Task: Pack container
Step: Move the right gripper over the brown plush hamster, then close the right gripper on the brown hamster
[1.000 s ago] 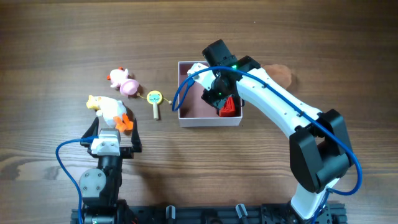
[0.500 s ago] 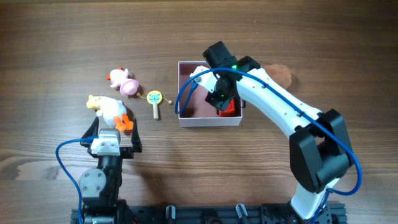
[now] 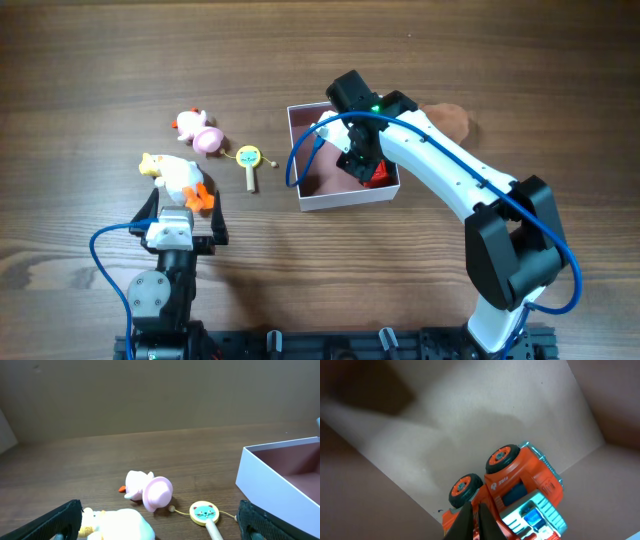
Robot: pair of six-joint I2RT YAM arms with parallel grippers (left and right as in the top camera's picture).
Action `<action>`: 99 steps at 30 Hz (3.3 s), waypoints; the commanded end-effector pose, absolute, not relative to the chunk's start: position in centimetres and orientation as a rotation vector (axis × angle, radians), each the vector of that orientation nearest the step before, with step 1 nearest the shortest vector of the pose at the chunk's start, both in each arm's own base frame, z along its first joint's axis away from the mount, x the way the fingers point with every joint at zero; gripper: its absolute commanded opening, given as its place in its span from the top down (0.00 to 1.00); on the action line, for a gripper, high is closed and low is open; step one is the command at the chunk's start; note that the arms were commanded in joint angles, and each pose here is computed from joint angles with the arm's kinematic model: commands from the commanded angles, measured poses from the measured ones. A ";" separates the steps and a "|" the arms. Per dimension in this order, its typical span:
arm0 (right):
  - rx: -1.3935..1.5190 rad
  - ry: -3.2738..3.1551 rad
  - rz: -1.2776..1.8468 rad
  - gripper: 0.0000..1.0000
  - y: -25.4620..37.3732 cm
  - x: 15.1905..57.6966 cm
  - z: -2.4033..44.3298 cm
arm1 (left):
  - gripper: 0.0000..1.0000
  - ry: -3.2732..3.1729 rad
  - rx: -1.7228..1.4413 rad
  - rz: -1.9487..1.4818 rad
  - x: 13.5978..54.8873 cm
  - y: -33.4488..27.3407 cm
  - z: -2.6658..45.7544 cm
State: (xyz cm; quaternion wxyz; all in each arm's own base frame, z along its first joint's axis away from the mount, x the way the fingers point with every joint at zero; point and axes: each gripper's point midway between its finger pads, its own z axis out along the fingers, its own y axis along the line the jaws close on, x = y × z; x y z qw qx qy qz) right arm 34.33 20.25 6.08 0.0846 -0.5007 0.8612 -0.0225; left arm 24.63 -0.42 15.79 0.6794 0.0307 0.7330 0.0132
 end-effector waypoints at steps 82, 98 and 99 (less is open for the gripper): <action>-1.156 2.641 0.106 0.37 3.2 42.9 6.1 | 0.00 1.643 0.102 0.026 24.6 -0.8 15.6; -1.138 2.708 0.209 0.22 3.8 41.7 4.3 | 0.00 1.643 0.102 0.026 24.6 -0.8 15.6; -1.140 2.713 0.217 0.23 3.9 41.6 4.1 | 0.00 1.643 0.103 0.026 24.6 -0.8 15.6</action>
